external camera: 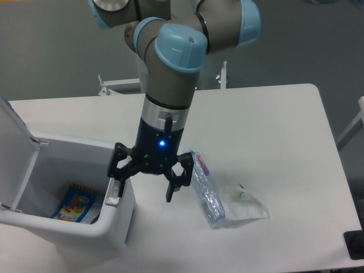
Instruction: Open the trash can
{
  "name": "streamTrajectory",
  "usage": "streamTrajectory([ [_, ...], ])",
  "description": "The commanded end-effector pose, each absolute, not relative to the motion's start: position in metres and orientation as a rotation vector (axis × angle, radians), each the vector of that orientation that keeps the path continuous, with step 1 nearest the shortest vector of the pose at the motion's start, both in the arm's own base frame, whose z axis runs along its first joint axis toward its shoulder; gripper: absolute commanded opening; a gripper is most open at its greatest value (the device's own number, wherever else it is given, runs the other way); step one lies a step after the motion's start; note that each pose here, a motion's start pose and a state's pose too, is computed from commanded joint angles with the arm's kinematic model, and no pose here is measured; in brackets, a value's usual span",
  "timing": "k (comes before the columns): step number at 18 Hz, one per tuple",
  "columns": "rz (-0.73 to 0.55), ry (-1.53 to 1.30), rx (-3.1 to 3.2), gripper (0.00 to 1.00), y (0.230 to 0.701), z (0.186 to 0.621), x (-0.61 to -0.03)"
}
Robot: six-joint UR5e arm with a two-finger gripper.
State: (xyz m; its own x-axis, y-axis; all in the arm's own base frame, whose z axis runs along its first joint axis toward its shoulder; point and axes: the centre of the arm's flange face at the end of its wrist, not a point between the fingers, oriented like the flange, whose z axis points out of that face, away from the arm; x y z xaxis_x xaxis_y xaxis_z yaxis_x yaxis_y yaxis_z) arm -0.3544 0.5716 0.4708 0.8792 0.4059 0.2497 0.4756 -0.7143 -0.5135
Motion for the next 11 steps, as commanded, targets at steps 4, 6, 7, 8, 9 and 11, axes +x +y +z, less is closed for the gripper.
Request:
streamTrajectory([
  [4,-0.104,-0.669,-2.473,1.0,0.556,0.464,-0.382],
  [6,-0.046,-0.665,-2.507,1.0,0.544,0.452,-0.405],
  [7,-0.021,-0.663,-2.525,1.0,0.538,0.445,-0.417],
  [8,0.006,-0.67,-2.54,1.0,0.531,0.439,-0.428],
  [9,0.024,-0.681,-2.558,1.0,0.525,0.43,-0.44],
  [11,0.064,-0.73,-2.6,1.0,0.508,0.408,-0.465],
])
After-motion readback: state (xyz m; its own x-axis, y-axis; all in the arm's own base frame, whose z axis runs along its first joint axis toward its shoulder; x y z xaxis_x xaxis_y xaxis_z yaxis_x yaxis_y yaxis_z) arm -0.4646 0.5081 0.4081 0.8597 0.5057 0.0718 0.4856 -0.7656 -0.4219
